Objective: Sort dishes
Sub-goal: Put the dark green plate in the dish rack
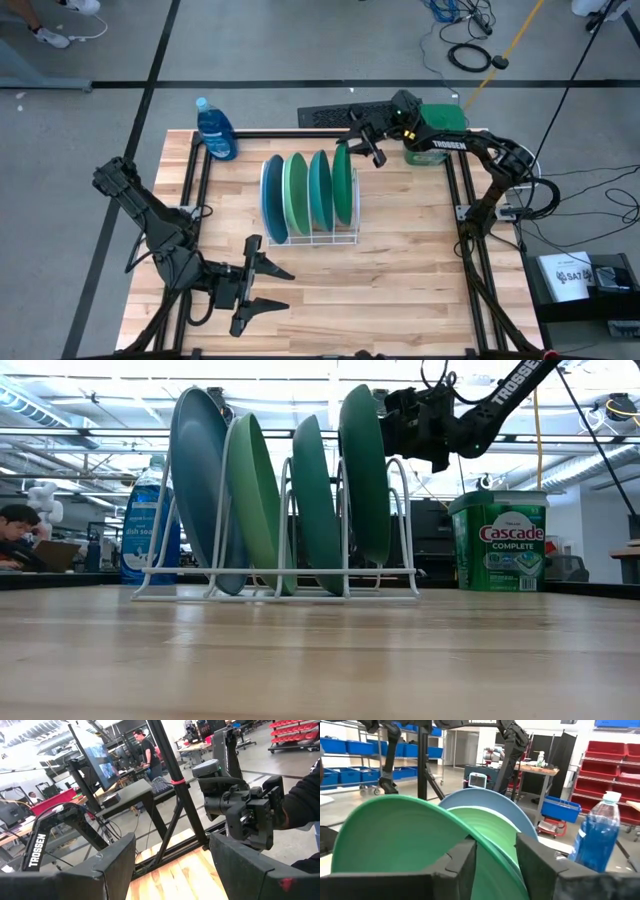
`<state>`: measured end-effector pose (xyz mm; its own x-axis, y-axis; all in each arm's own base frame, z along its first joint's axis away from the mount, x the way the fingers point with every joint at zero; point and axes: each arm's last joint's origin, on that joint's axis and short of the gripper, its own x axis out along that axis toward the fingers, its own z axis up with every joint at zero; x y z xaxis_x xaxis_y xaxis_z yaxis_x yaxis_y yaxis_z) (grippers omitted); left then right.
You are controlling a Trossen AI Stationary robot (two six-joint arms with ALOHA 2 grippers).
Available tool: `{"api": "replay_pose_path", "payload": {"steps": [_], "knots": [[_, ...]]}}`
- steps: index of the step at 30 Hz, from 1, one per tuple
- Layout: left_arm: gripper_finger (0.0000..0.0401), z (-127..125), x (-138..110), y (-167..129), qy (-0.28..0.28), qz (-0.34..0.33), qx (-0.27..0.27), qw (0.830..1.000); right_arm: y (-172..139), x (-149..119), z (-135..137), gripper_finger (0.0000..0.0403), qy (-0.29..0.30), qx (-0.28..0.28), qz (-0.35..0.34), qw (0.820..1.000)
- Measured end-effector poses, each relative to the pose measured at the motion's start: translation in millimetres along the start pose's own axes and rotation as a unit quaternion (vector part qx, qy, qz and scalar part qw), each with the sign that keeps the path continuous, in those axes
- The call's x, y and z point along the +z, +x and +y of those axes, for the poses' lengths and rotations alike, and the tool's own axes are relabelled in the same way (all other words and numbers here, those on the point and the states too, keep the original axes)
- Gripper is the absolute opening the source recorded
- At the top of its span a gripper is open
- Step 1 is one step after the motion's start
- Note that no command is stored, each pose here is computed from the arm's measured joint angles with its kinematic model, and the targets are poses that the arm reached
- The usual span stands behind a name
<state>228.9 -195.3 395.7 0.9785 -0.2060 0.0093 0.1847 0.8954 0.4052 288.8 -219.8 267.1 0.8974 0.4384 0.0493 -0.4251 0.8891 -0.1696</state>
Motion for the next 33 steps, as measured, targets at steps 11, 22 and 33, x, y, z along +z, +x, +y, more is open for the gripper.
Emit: {"api": "replay_pose_path", "payload": {"steps": [11, 22, 33], "knots": [[0.0253, 0, 0, 0, -0.009, 0.0, 0.0, 1.0, 15, 1, 9, 0.0155, 0.027, 0.031, -0.004, 0.999], [0.0253, 0, 0, 0, -0.012, 0.0, 0.0, 1.0, 23, 9, 14, 0.0218, 0.065, 0.023, -0.008, 0.998], [0.0253, 0, 0, 0, -0.012, 0.0, 0.0, 1.0, 16, 40, 35, 0.0238, 0.058, 0.023, 0.02, 0.998]]}}
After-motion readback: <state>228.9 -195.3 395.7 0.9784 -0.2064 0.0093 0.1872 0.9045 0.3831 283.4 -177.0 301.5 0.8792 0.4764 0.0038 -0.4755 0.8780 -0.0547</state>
